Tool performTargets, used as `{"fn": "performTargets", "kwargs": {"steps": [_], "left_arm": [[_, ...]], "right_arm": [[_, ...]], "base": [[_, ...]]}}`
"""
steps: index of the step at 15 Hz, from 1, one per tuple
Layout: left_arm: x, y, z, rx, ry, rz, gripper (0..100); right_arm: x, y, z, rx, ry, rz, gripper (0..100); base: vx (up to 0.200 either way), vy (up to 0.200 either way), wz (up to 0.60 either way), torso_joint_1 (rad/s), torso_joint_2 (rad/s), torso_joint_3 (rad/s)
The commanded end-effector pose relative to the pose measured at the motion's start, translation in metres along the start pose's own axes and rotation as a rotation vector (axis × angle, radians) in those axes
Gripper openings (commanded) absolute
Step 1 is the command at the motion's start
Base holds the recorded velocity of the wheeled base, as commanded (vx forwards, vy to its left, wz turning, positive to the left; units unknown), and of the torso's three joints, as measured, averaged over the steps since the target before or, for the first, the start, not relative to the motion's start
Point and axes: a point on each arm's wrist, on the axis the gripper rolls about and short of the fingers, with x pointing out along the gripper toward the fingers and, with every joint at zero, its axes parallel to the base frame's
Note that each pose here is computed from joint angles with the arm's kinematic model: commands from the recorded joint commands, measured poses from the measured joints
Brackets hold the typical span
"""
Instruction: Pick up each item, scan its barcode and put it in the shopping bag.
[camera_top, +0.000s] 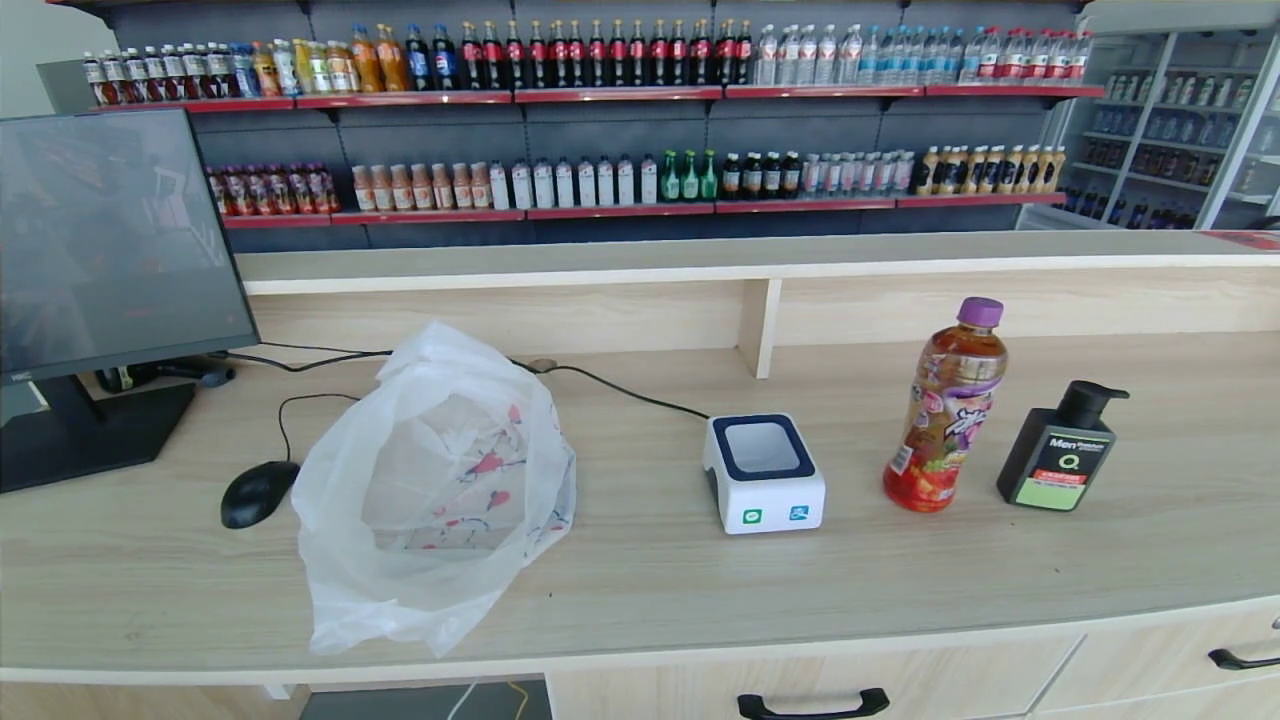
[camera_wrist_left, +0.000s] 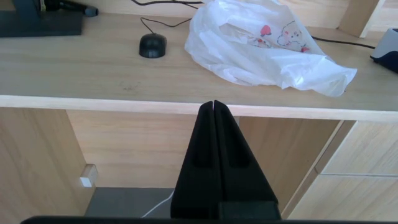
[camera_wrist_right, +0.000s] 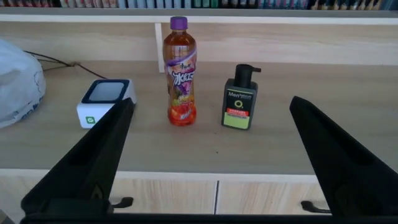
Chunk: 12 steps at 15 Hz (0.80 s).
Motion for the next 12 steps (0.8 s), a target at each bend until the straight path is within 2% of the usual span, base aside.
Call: {"fn": "performTargets", "kwargs": {"steps": [1, 3, 6, 7, 10, 12], "left_arm": [[0.0, 0.0, 0.0, 0.0, -0.002, 0.0, 0], [0.0, 0.0, 0.0, 0.0, 0.0, 0.0, 0], [0.0, 0.0, 0.0, 0.0, 0.0, 0.0, 0], [0.0, 0.0, 0.0, 0.0, 0.0, 0.0, 0], [0.0, 0.0, 0.0, 0.0, 0.0, 0.0, 0], [0.0, 0.0, 0.0, 0.0, 0.0, 0.0, 0]], "right_arm": [[0.073, -0.004, 0.012, 0.008, 0.048, 0.002, 100], [0.112, -0.006, 0.013, 0.009, 0.003, 0.001, 100], [0.162, -0.009, 0.006, -0.002, -0.116, -0.005, 100], [0.183, -0.009, 0.002, -0.008, -0.191, -0.008, 100], [0.216, -0.01, -0.004, -0.039, -0.339, -0.021, 100], [0.218, -0.008, -0.009, -0.034, -0.345, -0.012, 100]], "base": [[0.0, 0.0, 0.0, 0.0, 0.0, 0.0], [0.0, 0.0, 0.0, 0.0, 0.0, 0.0], [0.0, 0.0, 0.0, 0.0, 0.0, 0.0], [0.0, 0.0, 0.0, 0.0, 0.0, 0.0], [0.0, 0.0, 0.0, 0.0, 0.0, 0.0], [0.0, 0.0, 0.0, 0.0, 0.0, 0.0]]}}
